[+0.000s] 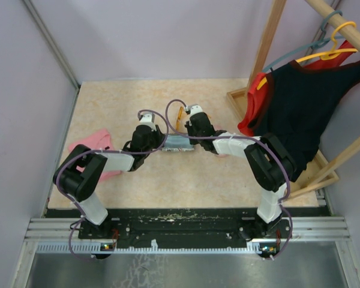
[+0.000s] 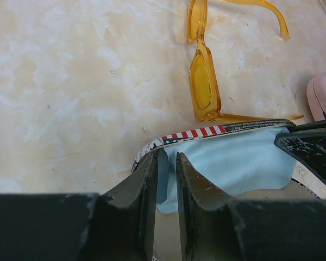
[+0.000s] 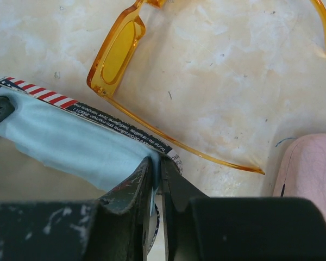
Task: Organize the sunglasses
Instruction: Place the glasses cleaning cloth in the sunglasses case.
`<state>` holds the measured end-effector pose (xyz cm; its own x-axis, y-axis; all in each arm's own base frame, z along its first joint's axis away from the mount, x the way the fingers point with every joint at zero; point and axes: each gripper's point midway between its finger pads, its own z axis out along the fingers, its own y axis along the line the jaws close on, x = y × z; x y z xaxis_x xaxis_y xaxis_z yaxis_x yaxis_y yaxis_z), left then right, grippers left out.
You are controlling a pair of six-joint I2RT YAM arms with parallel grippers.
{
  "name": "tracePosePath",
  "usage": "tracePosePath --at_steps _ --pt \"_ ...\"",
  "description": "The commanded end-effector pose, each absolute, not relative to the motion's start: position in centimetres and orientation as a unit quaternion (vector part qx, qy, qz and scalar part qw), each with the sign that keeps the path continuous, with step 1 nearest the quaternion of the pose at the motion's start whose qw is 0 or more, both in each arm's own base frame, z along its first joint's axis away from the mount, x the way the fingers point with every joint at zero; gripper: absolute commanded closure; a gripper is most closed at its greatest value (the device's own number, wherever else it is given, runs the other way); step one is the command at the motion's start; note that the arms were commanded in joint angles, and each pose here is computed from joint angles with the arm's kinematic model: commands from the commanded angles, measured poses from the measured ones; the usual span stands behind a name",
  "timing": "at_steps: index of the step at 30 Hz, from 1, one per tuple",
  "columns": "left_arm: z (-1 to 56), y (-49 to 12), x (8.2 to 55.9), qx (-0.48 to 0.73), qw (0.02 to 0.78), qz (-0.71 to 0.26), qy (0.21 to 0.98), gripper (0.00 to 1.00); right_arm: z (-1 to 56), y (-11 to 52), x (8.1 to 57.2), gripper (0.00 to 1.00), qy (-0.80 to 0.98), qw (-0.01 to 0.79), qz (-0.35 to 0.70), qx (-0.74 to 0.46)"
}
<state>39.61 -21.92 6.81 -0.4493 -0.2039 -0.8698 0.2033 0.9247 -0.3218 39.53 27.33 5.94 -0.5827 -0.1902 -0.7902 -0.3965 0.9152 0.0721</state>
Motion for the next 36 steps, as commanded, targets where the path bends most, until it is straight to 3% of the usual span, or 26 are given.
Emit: tracePosePath --at_steps 1,17,36 --pt "7.0 -21.7 40.1 -0.008 0.534 -0.194 0.823 0.73 9.0 28.2 42.1 0.86 0.860 0.469 0.136 -0.147" --pt "7.5 -21.4 39.9 -0.011 0.539 -0.191 0.820 0.63 10.1 27.1 41.4 0.60 0.859 0.476 0.126 -0.144" --pt "9.1 -21.1 39.1 -0.021 0.543 -0.205 0.814 0.58 13.1 25.0 39.3 0.56 0.850 0.493 0.116 -0.148"
